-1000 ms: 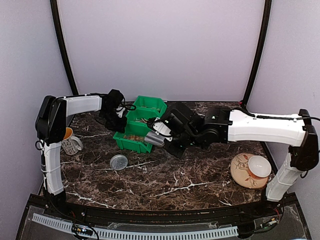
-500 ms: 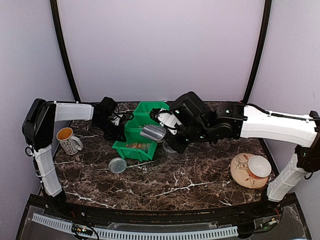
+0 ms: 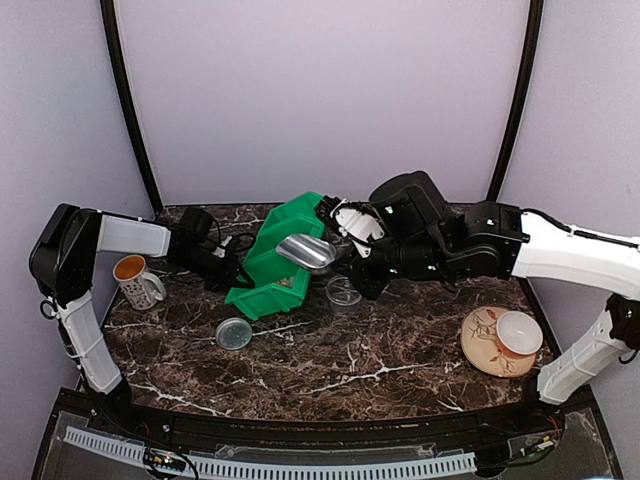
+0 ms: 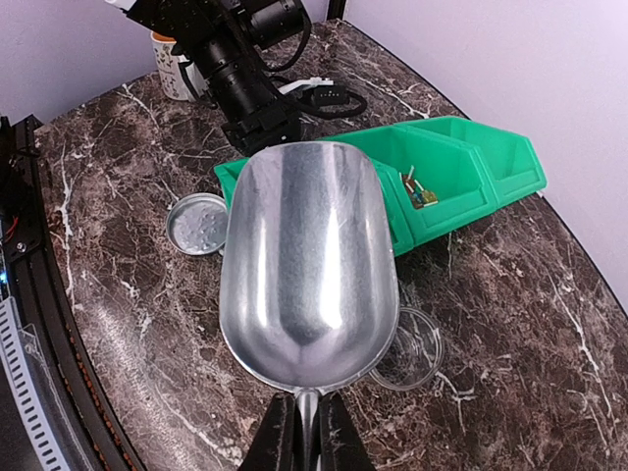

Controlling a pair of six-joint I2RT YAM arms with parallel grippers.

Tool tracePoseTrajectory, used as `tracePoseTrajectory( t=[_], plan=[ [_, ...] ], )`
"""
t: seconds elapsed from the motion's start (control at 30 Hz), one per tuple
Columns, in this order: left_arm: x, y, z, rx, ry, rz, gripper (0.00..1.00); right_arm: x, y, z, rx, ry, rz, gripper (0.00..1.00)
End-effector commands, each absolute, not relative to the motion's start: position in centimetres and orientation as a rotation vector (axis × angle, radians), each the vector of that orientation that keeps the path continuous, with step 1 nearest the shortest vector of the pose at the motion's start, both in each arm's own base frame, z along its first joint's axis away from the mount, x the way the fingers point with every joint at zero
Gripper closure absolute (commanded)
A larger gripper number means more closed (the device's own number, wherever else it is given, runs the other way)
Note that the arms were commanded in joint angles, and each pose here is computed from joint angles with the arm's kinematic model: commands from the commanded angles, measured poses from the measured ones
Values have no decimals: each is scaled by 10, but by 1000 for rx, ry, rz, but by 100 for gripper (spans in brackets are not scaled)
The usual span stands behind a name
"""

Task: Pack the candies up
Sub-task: Adjust the fake candies in the storage box.

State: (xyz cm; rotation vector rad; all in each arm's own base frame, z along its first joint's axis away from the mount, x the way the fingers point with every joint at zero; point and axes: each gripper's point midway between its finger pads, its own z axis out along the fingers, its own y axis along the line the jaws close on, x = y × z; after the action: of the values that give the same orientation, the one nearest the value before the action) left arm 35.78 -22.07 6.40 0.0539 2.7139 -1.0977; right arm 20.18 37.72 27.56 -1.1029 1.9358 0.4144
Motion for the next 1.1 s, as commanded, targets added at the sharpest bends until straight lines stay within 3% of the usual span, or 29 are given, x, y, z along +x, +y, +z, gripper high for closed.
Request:
tracePoseTrajectory(
  t=[0.0, 0.17, 0.3, 0.43, 0.53, 1.07],
  plan=[
    [371, -253, 154, 279, 2337, -1431, 100, 203, 381, 286, -1054, 1917, 474, 100],
    [369, -257, 154, 299, 2307, -1481, 100, 203, 382, 286, -1061, 1920, 476, 100],
    [375, -248, 144, 283, 2367, -1346, 100, 206, 377, 284, -1073, 1935, 423, 100],
    [377, -237, 140, 254, 2433, -1219, 90, 213, 371, 279, -1110, 1962, 310, 100],
    [381, -225, 139, 213, 2472, -1083, 100, 218, 369, 272, -1149, 1983, 221, 100],
    [381, -203, 137, 300, 2521, -678, 100, 237, 397, 224, -1402, 2047, -33, 100]
  ],
)
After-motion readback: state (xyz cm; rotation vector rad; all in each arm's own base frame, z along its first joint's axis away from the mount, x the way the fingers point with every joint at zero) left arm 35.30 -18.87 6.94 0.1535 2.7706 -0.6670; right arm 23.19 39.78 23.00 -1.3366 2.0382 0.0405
